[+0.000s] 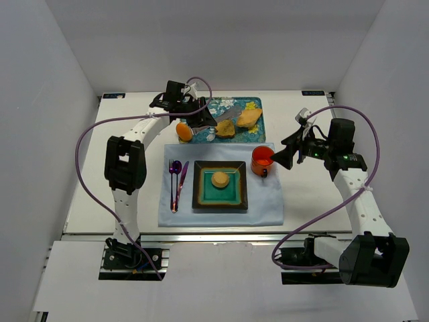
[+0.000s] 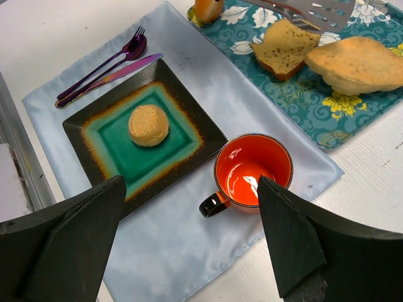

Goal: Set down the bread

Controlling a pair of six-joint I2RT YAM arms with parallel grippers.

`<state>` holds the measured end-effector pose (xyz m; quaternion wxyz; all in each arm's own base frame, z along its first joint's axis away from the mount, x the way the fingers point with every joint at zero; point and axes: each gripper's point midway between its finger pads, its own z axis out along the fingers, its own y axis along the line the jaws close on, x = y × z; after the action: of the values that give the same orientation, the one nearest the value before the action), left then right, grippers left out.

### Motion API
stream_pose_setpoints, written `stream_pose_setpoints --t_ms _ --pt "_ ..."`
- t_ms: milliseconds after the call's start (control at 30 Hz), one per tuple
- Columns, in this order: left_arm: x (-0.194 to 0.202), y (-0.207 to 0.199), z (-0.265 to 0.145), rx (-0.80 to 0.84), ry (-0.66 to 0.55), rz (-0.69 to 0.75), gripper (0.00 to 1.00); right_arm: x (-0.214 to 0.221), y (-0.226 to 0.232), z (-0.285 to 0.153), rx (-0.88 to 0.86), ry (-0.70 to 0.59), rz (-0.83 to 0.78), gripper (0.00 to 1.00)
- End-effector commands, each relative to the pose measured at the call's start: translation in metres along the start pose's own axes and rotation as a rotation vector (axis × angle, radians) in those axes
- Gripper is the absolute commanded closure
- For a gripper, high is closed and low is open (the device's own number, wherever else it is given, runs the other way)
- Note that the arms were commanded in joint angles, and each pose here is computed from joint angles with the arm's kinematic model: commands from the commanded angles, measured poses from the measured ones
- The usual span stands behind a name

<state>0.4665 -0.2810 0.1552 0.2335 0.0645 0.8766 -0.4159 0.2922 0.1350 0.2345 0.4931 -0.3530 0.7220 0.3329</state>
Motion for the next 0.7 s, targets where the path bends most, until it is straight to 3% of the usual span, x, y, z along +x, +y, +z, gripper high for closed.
stream_pose_setpoints --t_ms 0,667 --pt "-0.007 -0.015 -0.012 0.015 -0.027 0.051 0.47 -0.006 0.002 -0.001 -0.011 -0.024 -0.015 0.11" --pt "0.022 -0.01 0.009 0.037 0.071 0.057 0.45 -0.006 0.002 -0.002 -0.006 -0.025 -0.016 0.11"
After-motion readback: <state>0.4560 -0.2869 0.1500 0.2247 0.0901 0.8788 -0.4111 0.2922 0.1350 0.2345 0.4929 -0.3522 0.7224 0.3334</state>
